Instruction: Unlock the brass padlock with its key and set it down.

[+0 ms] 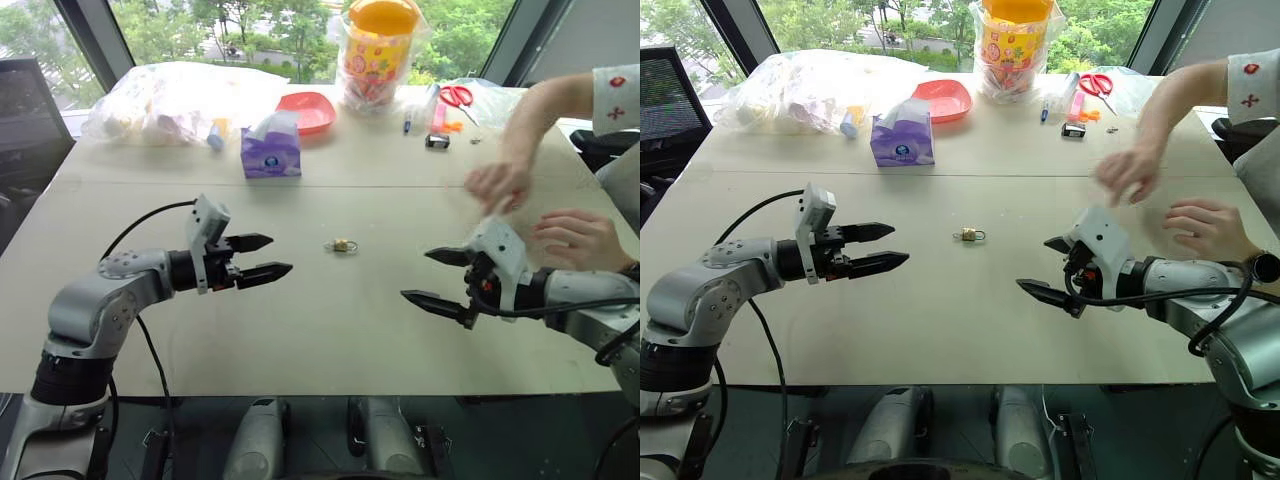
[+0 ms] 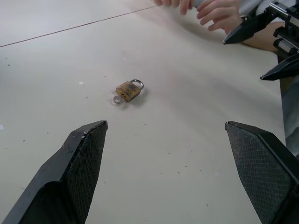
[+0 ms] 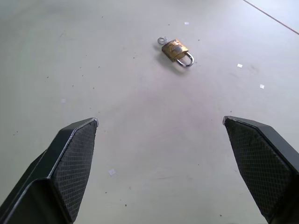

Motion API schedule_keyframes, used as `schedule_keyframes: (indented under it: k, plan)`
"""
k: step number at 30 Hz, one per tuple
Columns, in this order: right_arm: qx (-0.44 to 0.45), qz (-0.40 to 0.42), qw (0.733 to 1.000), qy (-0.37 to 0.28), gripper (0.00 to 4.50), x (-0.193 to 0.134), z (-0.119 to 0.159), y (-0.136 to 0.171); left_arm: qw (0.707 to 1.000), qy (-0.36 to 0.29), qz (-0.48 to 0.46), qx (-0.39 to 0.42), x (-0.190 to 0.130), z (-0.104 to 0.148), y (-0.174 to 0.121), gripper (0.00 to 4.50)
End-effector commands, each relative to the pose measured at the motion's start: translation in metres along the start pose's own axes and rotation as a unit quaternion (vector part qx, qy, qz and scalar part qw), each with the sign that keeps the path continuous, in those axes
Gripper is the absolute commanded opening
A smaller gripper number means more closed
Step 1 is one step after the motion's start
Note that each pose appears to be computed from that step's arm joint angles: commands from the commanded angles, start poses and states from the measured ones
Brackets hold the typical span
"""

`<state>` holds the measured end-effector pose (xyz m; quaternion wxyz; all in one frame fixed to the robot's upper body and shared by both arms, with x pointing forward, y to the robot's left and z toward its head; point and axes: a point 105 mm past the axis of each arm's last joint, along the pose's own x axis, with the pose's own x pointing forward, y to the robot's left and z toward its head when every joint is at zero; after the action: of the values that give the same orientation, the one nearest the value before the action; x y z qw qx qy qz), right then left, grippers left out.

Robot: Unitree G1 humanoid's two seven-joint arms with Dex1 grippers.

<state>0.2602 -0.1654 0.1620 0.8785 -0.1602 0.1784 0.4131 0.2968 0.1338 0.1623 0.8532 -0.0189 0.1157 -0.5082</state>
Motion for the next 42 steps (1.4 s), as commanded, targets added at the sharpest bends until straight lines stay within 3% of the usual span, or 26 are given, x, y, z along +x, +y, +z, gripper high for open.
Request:
schedule_keyframes:
  k: [1, 15, 27, 34, 42]
  plan:
    - [-0.023, -0.004, 1.0, -0.015, 4.5, 0.0, 0.01, -0.001, 1.0, -0.019, 0.001, 0.012, -0.003, 0.009, -0.001, 4.2]
    - [-0.029, -0.006, 0.999, -0.017, 4.5, 0.004, 0.013, -0.004, 1.0, -0.019, 0.006, 0.009, -0.002, 0.007, 0.003, 4.2]
    - [-0.033, -0.035, 0.998, -0.033, 4.5, 0.006, 0.021, -0.013, 0.997, 0.008, 0.001, 0.075, 0.003, 0.008, 0.014, 4.2]
    - [-0.049, -0.038, 0.997, -0.051, 4.5, 0.013, 0.039, -0.013, 0.969, 0.072, -0.076, 0.223, 0.067, 0.017, 0.051, 4.2]
    - [-0.056, -0.049, 0.995, -0.061, 4.5, 0.017, 0.044, -0.004, 0.955, 0.11, -0.134, 0.24, 0.112, 0.002, 0.051, 4.2]
